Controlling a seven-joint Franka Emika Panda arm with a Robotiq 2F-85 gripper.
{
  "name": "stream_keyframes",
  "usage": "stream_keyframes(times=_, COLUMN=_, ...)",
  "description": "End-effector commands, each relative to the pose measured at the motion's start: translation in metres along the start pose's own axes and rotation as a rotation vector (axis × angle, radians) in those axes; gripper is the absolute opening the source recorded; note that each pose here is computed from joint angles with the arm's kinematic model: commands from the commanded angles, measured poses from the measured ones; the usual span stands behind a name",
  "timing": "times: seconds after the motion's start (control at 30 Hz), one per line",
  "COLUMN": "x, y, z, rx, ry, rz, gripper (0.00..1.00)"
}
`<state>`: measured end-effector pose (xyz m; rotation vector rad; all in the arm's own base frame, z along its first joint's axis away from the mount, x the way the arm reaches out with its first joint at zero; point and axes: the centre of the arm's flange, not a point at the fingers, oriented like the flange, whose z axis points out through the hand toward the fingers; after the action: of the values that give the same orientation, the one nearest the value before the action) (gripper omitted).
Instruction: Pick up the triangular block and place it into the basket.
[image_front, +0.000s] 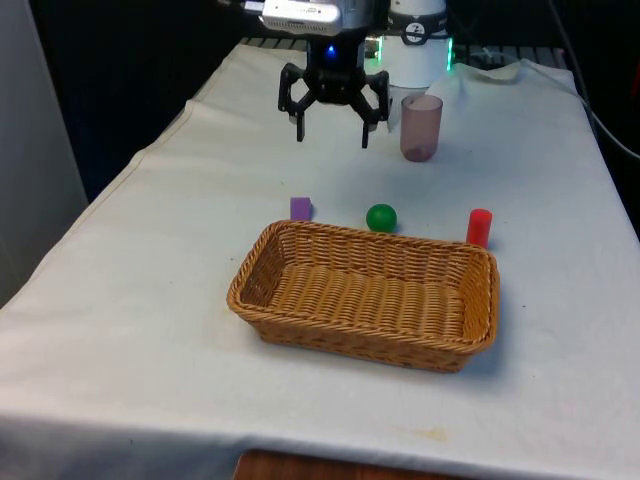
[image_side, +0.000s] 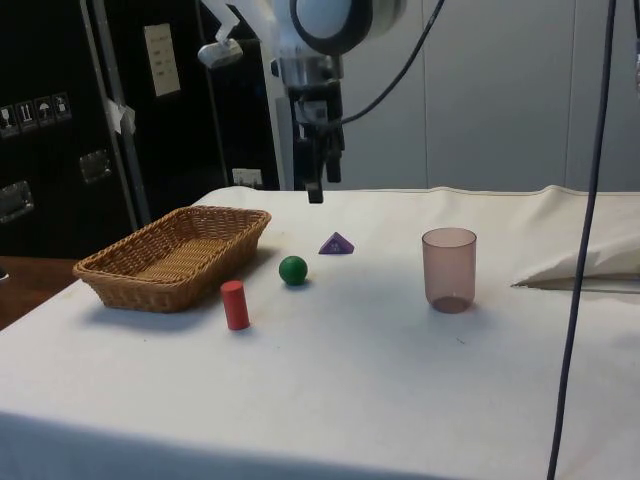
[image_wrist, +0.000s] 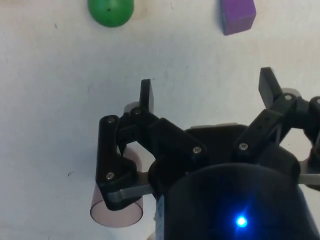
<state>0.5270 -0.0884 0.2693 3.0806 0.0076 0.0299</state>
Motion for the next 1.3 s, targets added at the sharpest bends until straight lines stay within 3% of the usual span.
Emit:
stream_keyframes(times=0.0, x=-0.001, y=0.001, z=0.002, rx=0.008, ry=0.012, rz=-0.010, gripper=1.00)
stream_keyframes(times=0.1, x=-0.001, y=0.003, z=0.005, rx=0.007, ry=0.017, rz=-0.025, gripper=1.00)
stream_keyframes(times=0.13, x=-0.001, y=0.003, z=0.005, rx=-0.003, ry=0.004, rz=-0.021, gripper=1.00)
stream_keyframes(times=0.17, x=-0.002, y=0.006, z=0.008, rx=0.005, ry=0.021, rz=-0.035, gripper=1.00)
stream_keyframes(times=0.33, x=-0.002, y=0.016, z=0.015, rx=0.000, ry=0.043, rz=-0.066, gripper=1.00)
stream_keyframes(times=0.37, x=-0.002, y=0.017, z=0.017, rx=-0.008, ry=0.029, rz=-0.061, gripper=1.00)
stream_keyframes(times=0.4, x=-0.002, y=0.018, z=0.017, rx=-0.001, ry=0.046, rz=-0.070, gripper=1.00)
stream_keyframes(times=0.63, x=-0.004, y=0.028, z=0.030, rx=0.000, ry=0.066, rz=-0.092, gripper=1.00)
stream_keyframes(times=0.67, x=-0.004, y=0.028, z=0.028, rx=-0.009, ry=0.050, rz=-0.088, gripper=1.00)
stream_keyframes(times=0.7, x=-0.005, y=0.029, z=0.032, rx=0.000, ry=0.068, rz=-0.093, gripper=1.00)
stream_keyframes(times=0.93, x=-0.004, y=0.038, z=0.053, rx=-0.014, ry=0.062, rz=-0.080, gripper=1.00)
stream_keyframes(times=0.97, x=-0.002, y=0.039, z=0.055, rx=-0.004, ry=0.073, rz=-0.078, gripper=1.00)
stream_keyframes(times=1.17, x=0.001, y=0.045, z=0.069, rx=0.009, ry=0.067, rz=-0.061, gripper=1.00)
stream_keyframes(times=1.2, x=0.000, y=0.046, z=0.069, rx=-0.001, ry=0.057, rz=-0.060, gripper=1.00)
stream_keyframes(times=1.27, x=0.000, y=0.046, z=0.071, rx=0.013, ry=0.065, rz=-0.057, gripper=1.00)
